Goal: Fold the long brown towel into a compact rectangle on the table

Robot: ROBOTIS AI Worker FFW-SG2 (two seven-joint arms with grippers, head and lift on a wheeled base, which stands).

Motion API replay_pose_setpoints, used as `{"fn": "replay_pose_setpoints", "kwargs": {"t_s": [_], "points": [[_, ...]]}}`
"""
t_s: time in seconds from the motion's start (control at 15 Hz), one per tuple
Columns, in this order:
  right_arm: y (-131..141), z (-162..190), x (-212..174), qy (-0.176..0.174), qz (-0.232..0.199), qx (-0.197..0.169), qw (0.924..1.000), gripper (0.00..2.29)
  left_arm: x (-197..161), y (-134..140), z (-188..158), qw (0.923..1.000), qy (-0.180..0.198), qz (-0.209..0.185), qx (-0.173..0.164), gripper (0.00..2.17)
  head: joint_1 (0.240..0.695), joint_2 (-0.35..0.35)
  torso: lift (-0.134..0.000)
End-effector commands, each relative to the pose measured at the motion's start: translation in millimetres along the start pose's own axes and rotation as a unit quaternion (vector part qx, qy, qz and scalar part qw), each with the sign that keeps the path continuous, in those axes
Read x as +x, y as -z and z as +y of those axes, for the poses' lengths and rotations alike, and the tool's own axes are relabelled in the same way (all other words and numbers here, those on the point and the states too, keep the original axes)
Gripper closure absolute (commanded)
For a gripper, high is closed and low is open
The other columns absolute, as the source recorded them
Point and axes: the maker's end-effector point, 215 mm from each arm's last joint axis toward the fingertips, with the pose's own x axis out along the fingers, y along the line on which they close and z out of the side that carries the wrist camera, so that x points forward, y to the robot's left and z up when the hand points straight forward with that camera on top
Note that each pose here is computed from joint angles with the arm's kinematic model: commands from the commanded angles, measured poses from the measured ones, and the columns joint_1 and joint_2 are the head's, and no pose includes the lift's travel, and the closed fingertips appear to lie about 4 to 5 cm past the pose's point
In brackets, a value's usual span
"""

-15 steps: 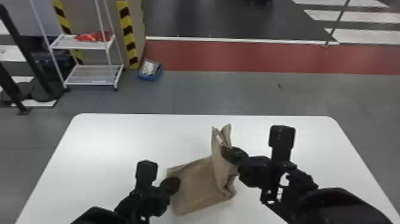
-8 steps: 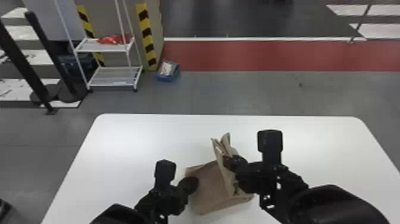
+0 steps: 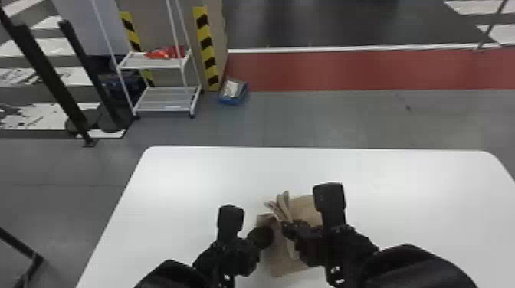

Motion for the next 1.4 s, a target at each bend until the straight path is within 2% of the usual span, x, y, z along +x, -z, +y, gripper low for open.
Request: {"fn": "replay_pose_setpoints", "kwargs": {"t_s": [0.0,0.07,0.13,0.27,0.4,0.6,0.73,0.8,0.87,0.93,1.0,1.07,1.13,1.33], "points": [[1.8,6.8,4.3,-0.006,-0.001,-0.001,1.0000,0.63,0.3,-0.5,-0.8,1.0000,0.000,0.000,0.000,2.05,0.695,0.112,0.000],[-8.7,13.6,3.2,-0.025,-0.022,0.012,0.9994,0.00,0.3,-0.5,-0.8,1.0000,0.000,0.000,0.000,2.05,0.695,0.116,0.000],[-34.6,23.9,-5.6,-0.067,-0.081,0.036,0.9938,0.00,0.3,-0.5,-1.1,1.0000,0.001,0.000,0.000,2.05,0.695,0.121,0.000],[-60.6,27.3,-26.4,-0.117,-0.138,0.078,0.9804,0.03,0.4,1.1,-0.7,1.0000,0.001,0.000,-0.001,2.05,0.695,0.137,0.000],[-60.3,23.0,-38.1,-0.123,-0.146,0.095,0.9770,0.05,1.0,4.8,-0.6,1.0000,0.000,0.003,-0.002,2.05,0.695,0.143,0.000],[-46.2,11.5,-51.3,-0.111,-0.139,0.105,0.9783,0.05,-2.0,1.7,2.6,1.0000,-0.004,-0.002,-0.002,2.05,0.695,0.125,0.000],[-29.6,0.0,-58.4,-0.100,-0.126,0.111,0.9807,0.10,-18.6,-18.7,17.2,0.9992,-0.018,-0.034,-0.011,1.99,0.695,0.115,0.000],[-19.6,-8.9,-62.2,-0.092,-0.119,0.115,0.9819,0.24,-30.0,-31.1,28.4,0.9979,-0.029,-0.056,-0.015,1.99,0.695,0.111,0.000],[-15.6,-13.4,-66.9,-0.087,-0.119,0.116,0.9822,0.48,-40.6,-38.1,43.7,0.9968,-0.041,-0.065,-0.023,1.99,0.695,0.112,0.000],[-10.7,-17.3,-72.2,-0.083,-0.118,0.114,0.9830,0.90,-52.1,-44.2,58.2,0.9954,-0.048,-0.073,-0.041,1.99,0.695,0.112,0.000],[-6.1,-18.8,-76.0,-0.079,-0.115,0.111,0.9840,1.48,-62.2,-44.0,66.5,0.9940,-0.045,-0.077,-0.063,1.99,0.695,0.122,0.000],[4.2,-18.2,-76.4,-0.076,-0.100,0.109,0.9861,1.79,-70.0,-52.6,73.8,0.9927,-0.049,-0.088,-0.065,1.99,0.695,0.130,0.000],[15.5,-18.1,-76.8,-0.072,-0.083,0.107,0.9881,1.97,-73.7,-51.1,77.2,0.9924,-0.051,-0.089,-0.068,1.99,0.695,0.140,0.000],[43.6,-19.9,-79.7,-0.061,-0.055,0.106,0.9909,1.99,-84.6,-60.0,99.8,0.9894,-0.070,-0.105,-0.071,1.99,0.695,0.176,0.000]]}}
